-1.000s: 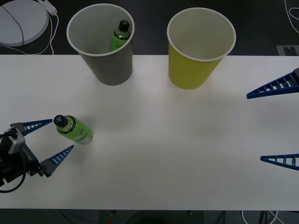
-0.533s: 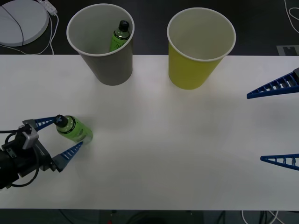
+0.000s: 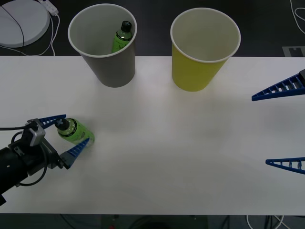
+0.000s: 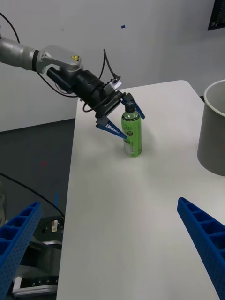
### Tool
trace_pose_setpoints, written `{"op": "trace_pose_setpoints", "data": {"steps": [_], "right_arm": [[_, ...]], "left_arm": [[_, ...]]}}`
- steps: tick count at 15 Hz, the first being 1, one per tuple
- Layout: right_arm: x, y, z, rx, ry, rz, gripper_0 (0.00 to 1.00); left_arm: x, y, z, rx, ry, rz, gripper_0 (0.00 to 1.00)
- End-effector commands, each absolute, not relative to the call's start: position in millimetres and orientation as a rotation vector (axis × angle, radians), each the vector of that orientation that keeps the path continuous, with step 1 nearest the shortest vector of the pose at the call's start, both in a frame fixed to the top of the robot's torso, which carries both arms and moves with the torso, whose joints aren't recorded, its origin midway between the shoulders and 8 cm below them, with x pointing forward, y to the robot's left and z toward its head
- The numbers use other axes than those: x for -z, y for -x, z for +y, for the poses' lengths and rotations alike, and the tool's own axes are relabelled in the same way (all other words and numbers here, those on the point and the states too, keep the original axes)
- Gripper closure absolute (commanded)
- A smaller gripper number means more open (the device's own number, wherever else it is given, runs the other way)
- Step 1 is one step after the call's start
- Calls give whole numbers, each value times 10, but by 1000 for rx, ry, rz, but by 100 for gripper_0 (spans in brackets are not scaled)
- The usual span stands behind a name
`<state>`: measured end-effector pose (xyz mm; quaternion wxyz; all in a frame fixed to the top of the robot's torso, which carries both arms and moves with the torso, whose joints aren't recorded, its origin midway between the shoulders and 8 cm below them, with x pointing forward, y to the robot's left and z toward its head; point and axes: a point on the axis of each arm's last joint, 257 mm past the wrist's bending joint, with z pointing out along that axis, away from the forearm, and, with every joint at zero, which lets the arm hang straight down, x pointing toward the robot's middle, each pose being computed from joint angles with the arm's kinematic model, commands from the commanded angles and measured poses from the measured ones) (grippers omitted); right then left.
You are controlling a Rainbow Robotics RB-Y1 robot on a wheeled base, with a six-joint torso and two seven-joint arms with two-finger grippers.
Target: Put the can into the green bin and the plastic bottle into the gray bin
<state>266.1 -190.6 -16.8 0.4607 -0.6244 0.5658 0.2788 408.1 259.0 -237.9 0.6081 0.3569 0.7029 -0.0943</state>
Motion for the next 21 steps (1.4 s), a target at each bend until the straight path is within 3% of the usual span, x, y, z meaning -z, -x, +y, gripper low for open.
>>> {"op": "trace_pose_setpoints", "data": {"steps": [1, 15, 16, 17, 18, 21], "right_arm": [[168, -2662, -1906, -686, 1537, 1392, 0], [168, -2662, -1906, -686, 1537, 1392, 0], [168, -2662, -1906, -686, 1537, 1392, 0], [168, -2662, -1906, -686, 1537, 1392, 0], [168, -2662, -1906, -686, 1537, 1392, 0], [168, -2662, -1906, -686, 1537, 1392, 0]], "left_arm": [[2372, -4107, 2585, 216, -816, 1625, 0], [2378, -4174, 2461, 234, -767, 1622, 0], [2367, -4179, 2452, 235, -767, 1620, 21], [2377, -4183, 2457, 226, -776, 1619, 76], [2382, -4189, 2455, 216, -789, 1617, 100], [2381, -4200, 2448, 207, -802, 1615, 100]]}}
